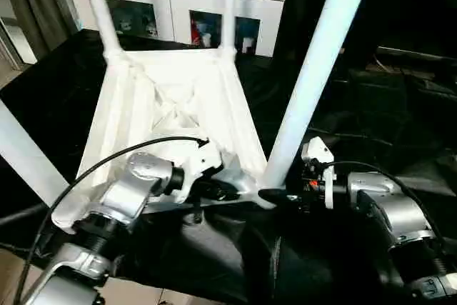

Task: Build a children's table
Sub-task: Rotate leg to tighten

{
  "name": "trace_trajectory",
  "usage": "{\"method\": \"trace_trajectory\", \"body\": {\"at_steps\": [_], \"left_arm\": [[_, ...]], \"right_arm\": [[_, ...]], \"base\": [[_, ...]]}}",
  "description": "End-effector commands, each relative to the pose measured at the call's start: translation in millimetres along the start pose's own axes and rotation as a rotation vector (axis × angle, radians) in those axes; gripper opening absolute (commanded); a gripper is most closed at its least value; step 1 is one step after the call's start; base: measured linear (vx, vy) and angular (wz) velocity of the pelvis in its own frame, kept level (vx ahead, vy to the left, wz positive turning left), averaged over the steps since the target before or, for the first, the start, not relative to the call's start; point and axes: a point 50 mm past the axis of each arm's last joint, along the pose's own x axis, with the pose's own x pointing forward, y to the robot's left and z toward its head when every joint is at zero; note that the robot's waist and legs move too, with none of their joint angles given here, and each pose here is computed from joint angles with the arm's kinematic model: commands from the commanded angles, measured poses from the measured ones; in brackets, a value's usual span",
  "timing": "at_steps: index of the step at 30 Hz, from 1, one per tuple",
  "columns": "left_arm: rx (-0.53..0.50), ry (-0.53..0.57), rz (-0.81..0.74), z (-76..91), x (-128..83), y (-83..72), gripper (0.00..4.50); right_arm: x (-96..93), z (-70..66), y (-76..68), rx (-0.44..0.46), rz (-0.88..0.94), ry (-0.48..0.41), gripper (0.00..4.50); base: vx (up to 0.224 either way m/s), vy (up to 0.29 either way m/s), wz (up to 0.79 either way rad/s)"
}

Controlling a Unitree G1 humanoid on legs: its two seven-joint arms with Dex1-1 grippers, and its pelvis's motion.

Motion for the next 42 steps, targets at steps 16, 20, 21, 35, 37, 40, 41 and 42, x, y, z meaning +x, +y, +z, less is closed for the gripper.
{"method": "trace_trajectory", "body": {"at_steps": [16, 20, 21, 35, 37, 40, 41, 42], "left_arm": [[-0.034, -0.030, 0.216, 7.5, 19.6, 14.0, 0.00], [-0.066, -0.056, 0.325, 14.3, 34.3, 19.9, 0.00], [-0.066, -0.056, 0.325, 14.3, 34.3, 19.9, 0.00], [-0.060, -0.053, 0.303, 18.2, 49.5, 15.2, 0.00], [-0.057, -0.038, 0.280, 15.3, 45.9, 14.4, 0.00], [-0.041, -0.004, 0.210, 8.5, 37.3, 11.0, 0.00], [-0.035, 0.011, 0.186, 5.8, 33.8, 9.7, 0.00], [-0.035, 0.011, 0.186, 5.8, 33.8, 9.7, 0.00]], "right_arm": [[26.2, -10.4, -4.2, 0.048, -0.181, -0.015, 2.49], [40.8, -16.0, -12.0, 0.097, -0.369, -0.035, 2.47], [40.8, -16.0, -12.0, 0.097, -0.369, -0.035, 2.47], [71.6, -4.0, 4.5, 0.101, -0.234, -0.091, 3.61], [66.2, -4.6, 4.0, 0.075, -0.209, -0.076, 3.66], [51.2, -3.4, 3.3, 0.046, -0.135, -0.059, 3.66], [45.2, -3.0, 2.9, 0.037, -0.111, -0.049, 3.66], [45.2, -3.0, 2.9, 0.037, -0.111, -0.049, 3.66]], "base": [[0.000, 0.000, 0.00], [0.000, 0.000, 0.00], [0.000, 0.000, 0.00], [0.000, 0.000, 0.00], [0.000, 0.000, 0.00], [0.000, 0.000, 0.00], [0.000, 0.000, 0.00], [0.000, 0.000, 0.00]]}}
